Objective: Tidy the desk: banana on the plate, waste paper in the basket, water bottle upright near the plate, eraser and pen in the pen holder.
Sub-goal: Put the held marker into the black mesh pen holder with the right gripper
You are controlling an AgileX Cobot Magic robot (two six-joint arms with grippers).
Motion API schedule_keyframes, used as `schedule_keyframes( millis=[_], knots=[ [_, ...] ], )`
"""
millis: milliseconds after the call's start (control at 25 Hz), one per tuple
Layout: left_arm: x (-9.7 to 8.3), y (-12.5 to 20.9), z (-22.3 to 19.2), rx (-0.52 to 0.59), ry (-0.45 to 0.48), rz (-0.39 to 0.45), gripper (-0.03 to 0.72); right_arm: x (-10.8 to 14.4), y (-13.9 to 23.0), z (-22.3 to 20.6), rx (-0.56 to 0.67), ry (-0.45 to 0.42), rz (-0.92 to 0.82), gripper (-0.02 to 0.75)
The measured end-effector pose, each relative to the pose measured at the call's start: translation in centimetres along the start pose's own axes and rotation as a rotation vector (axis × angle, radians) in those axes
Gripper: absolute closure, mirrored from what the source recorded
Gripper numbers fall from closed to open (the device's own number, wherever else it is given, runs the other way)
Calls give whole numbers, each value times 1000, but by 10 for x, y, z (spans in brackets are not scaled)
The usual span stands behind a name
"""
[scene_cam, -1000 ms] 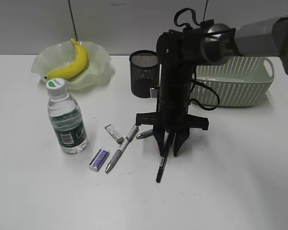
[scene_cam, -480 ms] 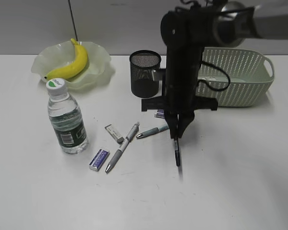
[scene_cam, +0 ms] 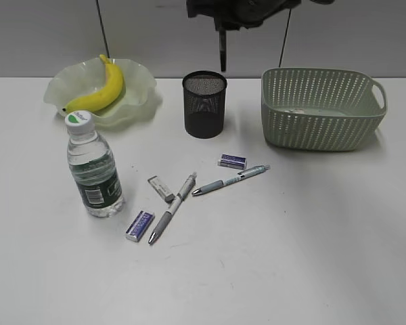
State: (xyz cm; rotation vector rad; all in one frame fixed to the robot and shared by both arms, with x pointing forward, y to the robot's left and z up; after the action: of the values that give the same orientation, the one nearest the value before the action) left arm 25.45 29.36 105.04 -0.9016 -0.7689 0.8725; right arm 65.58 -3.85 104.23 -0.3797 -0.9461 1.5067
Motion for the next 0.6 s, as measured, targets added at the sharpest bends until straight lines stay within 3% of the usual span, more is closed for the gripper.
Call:
schedule_keyframes(
  millis=[120, 200, 440, 600],
  knots=[
    [0, 0, 0, -1, 0, 0, 253, 11, -11, -13, -176, -100, 142, 648],
    [0, 0, 0, -1, 0, 0, 253, 15, -8, -26, -230, -134, 245, 648],
    [0, 0, 0, -1, 0, 0, 253, -2, 35, -81, -130, -101, 323, 648],
    [0, 0, 0, -2, 0, 0, 253, -13, 56, -102, -71, -83, 256, 648]
  ],
)
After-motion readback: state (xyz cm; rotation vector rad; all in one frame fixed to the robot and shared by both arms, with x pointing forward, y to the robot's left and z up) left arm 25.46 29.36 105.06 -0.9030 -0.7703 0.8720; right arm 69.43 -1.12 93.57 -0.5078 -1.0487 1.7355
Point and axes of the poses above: a point on each arm's last joint axis where the gripper is mounted, z pointing back along that axis away from the gripper, x along the wrist's bending axis when the last joint is at zero, y = z × x, the point moved 3 cm from there along -z, pointing out along that axis toward the gripper, and after that the axes turned 15 degrees about -z, right-handed, at the moved point
